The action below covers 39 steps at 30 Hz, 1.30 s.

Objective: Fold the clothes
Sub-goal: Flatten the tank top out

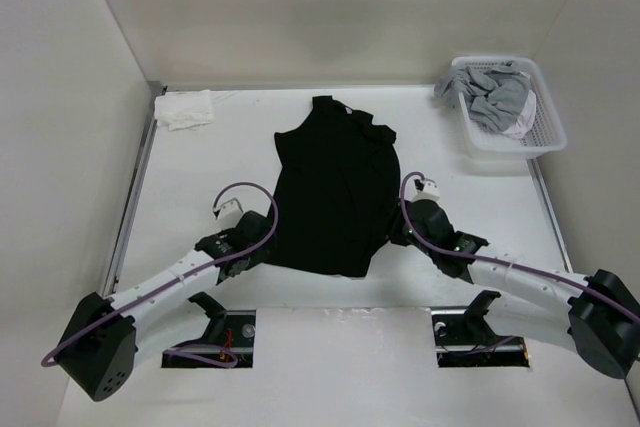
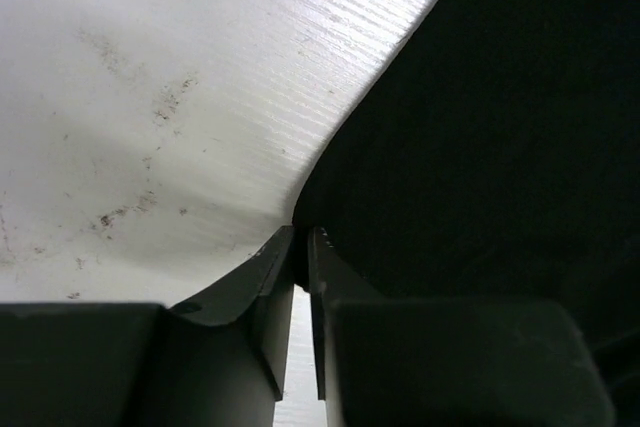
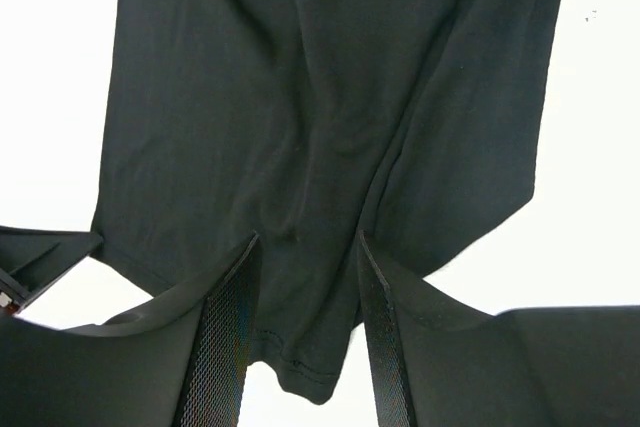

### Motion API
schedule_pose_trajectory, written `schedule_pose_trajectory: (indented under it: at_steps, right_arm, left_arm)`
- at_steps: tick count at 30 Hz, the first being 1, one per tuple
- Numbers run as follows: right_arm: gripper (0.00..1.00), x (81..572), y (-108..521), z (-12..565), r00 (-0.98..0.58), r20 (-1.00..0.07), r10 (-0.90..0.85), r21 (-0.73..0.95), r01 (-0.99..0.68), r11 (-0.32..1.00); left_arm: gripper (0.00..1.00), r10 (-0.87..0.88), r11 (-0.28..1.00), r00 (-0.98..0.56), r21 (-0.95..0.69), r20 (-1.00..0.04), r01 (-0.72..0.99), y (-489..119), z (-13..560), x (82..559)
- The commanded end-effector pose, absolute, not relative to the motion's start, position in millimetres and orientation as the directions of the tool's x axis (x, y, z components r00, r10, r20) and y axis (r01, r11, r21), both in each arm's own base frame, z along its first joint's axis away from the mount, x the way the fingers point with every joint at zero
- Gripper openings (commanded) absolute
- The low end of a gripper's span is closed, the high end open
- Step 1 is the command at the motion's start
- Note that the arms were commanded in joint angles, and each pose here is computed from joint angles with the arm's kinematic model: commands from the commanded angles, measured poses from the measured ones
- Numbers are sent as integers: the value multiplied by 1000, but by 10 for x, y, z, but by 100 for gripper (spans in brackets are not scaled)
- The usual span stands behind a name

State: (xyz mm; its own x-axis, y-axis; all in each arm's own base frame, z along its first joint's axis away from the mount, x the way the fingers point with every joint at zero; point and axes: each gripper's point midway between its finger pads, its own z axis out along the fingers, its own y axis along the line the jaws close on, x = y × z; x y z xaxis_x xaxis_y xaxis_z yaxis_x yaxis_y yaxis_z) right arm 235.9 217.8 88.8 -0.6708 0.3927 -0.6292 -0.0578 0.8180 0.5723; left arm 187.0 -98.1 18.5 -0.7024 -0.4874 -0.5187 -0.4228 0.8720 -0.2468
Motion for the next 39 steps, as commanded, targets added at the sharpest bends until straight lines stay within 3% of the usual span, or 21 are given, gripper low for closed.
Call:
schedule_pose_trajectory:
  at_steps: [1, 5, 11, 22, 25, 28, 29, 32, 36, 39]
  right_arm:
    - [49, 2393, 2211, 945, -649, -636, 417, 594, -68, 801]
    - [53, 2414, 2064, 790, -659, -626, 417, 560, -7, 829]
    - [54, 2449, 1947, 686, -663, -626, 411, 512, 48, 858]
    - [54, 2611, 2011, 365, -707, -608, 360, 408, 111, 906]
    - [44, 2687, 2082, 323, -711, -606, 358, 404, 112, 908]
    - [9, 2787, 2143, 417, -688, -624, 371, 423, 102, 901]
    - [5, 2794, 2134, 544, -658, -647, 384, 437, 93, 895]
    - [4, 2507, 2113, 1014, -616, -683, 393, 482, 25, 876]
    - [7, 1714, 2104, 1501, -727, -611, 312, 547, -103, 831]
    - [7, 1432, 2061, 1753, -752, -586, 302, 598, -150, 787]
  left_arm:
    - [7, -499, 866, -688, -288, -526, -408, -1006, 305, 1904]
    - [4, -525, 850, -612, -400, -591, -343, -1092, 831, 2093]
    - [3, -600, 799, -352, -526, -718, -290, -843, 1769, 2496]
    - [3, -658, 753, -293, -615, -694, -234, -762, 1785, 2761]
    - [3, -668, 743, -296, -635, -683, -212, -777, 1796, 2806]
    - [3, -678, 733, -277, -655, -681, -184, -783, 1902, 2854]
    - [3, -684, 728, -260, -664, -682, -174, -772, 1984, 2869]
    - [3, -713, 700, -180, -698, -677, -147, -687, 2301, 2920]
    - [3, -731, 682, -125, -720, -671, -127, -624, 2521, 3000]
    - [3, -735, 678, -124, -721, -667, -141, -605, 2471, 3066]
